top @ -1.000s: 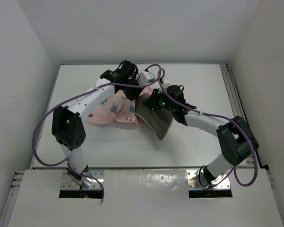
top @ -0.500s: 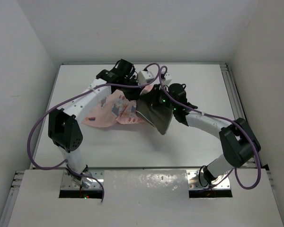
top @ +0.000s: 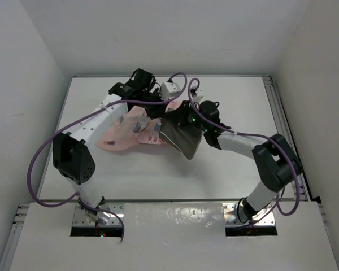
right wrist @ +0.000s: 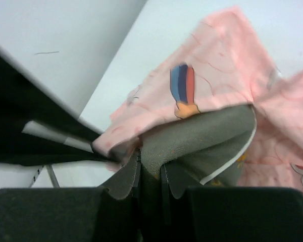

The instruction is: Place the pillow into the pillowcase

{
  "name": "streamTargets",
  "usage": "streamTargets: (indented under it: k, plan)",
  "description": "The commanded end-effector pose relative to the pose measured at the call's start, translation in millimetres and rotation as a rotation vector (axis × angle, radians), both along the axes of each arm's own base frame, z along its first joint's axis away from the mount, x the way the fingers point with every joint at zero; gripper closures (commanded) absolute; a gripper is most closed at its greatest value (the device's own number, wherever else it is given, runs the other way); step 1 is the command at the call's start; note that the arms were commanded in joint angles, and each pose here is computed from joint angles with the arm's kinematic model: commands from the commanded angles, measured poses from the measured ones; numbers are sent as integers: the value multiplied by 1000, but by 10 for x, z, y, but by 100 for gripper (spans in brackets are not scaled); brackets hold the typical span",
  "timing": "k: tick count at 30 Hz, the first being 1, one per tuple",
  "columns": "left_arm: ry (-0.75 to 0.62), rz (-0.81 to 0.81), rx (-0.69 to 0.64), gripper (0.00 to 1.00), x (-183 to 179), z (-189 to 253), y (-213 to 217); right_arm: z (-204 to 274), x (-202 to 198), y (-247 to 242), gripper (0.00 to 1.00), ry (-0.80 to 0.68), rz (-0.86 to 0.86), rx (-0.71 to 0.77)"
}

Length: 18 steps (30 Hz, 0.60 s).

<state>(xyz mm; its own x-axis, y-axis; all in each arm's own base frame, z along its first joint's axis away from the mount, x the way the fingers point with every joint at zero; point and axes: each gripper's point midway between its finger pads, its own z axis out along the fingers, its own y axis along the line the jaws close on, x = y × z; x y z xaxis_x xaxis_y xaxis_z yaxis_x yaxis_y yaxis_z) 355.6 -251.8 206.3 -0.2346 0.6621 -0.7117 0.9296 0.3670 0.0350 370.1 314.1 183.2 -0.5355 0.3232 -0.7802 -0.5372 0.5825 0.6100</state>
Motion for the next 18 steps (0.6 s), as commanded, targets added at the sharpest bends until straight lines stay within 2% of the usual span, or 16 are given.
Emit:
streamTargets:
  k: [1, 4, 5, 6, 7, 8, 9, 12, 13, 14, 15, 16, 18]
  plan:
    - [8, -112, -68, 91, -266, 55, -215, 288, 227, 82, 100, -94, -55, 129]
    - [42, -74, -31, 63, -246, -59, -165, -91, 286, 137, 99, -15, -73, 70]
    - [38, -62, -21, 49, -229, -45, -147, -229, 290, 149, 76, 20, -70, 45]
    - [38, -57, -13, 45, -226, -38, -132, -363, 252, 159, 58, 67, -50, 4]
    - [22, -49, -11, 36, -231, 24, -105, -440, 230, 161, 44, 77, -35, -35]
    - [0, -34, 5, 34, -205, 46, -64, -458, 225, 147, 28, 83, -29, -61]
    - [-28, -24, 6, 33, -215, 127, -25, -606, 183, 79, 21, 126, -37, -119]
    - [-76, -10, 39, 37, -243, 181, 97, -662, 176, -173, 9, 128, -87, -212]
    - [-56, -7, 69, 45, -292, 102, 158, -675, 253, -345, 8, 136, -138, -231]
    - [-48, -13, 87, 54, -319, 43, 190, -712, 239, -473, 16, 166, -159, -248]
    - [-14, -17, 110, 74, -389, -85, 234, -718, 244, -533, 29, 185, -162, -249]
    - [-1, -16, 125, 83, -418, -175, 260, -737, 318, -700, 47, 213, -199, -249]
    - [53, -15, 167, 94, -537, -433, 306, -810, 401, -930, 85, 289, -254, -258]
